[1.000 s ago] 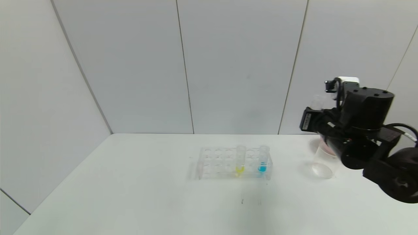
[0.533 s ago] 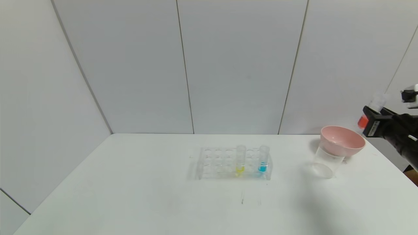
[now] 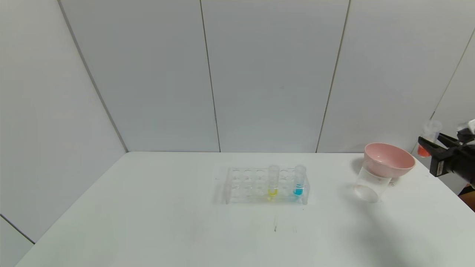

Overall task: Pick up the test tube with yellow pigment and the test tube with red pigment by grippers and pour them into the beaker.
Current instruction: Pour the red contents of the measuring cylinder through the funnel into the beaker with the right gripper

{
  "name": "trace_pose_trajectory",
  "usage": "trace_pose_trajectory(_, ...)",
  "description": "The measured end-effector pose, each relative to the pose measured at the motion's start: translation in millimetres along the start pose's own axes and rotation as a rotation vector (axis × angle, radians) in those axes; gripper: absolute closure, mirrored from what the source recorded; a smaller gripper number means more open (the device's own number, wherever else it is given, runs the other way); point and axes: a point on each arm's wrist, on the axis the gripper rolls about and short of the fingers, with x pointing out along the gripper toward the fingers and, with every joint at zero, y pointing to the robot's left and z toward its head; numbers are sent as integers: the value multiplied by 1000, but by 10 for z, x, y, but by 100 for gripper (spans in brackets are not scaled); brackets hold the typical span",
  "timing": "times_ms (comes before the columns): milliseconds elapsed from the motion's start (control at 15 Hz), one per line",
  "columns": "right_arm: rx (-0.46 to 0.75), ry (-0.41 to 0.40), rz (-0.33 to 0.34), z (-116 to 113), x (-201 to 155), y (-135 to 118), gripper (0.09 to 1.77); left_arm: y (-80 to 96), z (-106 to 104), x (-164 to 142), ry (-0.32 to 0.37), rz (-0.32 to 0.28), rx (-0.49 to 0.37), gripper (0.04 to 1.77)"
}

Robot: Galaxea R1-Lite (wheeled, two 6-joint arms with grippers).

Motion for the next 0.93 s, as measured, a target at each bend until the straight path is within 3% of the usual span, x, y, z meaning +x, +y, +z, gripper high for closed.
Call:
trace_pose_trajectory(400,-257,8,42,-91,130,26,136,0,0,0,0,0,0,5)
trace_pose_trajectory(933,-419,56,44,-309,357,-47,136,0,0,0,0,0,0,5)
